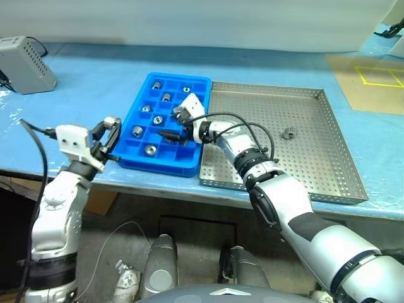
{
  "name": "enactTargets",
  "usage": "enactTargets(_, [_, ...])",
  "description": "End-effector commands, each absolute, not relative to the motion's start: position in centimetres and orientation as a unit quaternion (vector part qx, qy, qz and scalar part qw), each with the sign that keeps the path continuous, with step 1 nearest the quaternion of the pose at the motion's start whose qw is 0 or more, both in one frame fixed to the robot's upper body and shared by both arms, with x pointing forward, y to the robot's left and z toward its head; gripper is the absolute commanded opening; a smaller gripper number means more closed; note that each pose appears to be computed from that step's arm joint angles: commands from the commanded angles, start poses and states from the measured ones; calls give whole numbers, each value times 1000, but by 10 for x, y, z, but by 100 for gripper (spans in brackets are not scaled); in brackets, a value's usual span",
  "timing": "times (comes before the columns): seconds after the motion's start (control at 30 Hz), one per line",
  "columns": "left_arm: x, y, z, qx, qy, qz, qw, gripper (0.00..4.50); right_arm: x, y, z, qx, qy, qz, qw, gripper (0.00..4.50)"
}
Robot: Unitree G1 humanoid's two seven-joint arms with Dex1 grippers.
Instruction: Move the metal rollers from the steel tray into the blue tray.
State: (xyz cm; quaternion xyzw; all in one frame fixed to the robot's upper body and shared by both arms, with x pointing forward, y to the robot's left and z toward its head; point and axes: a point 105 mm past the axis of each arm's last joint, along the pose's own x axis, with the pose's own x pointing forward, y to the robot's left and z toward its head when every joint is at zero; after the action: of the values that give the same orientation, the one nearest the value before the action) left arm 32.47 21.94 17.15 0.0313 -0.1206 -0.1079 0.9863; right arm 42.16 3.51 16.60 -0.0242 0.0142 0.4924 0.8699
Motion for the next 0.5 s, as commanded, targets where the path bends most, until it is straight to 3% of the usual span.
enactTargets(0.03, [343,197,180,41,-140,-130,981,129,437,22,219,19,-65,442,894,430])
enactTargets(0.5, [402,146,173,12,-98,-197,976,129,440,-44,214,37,-87,360,928,430])
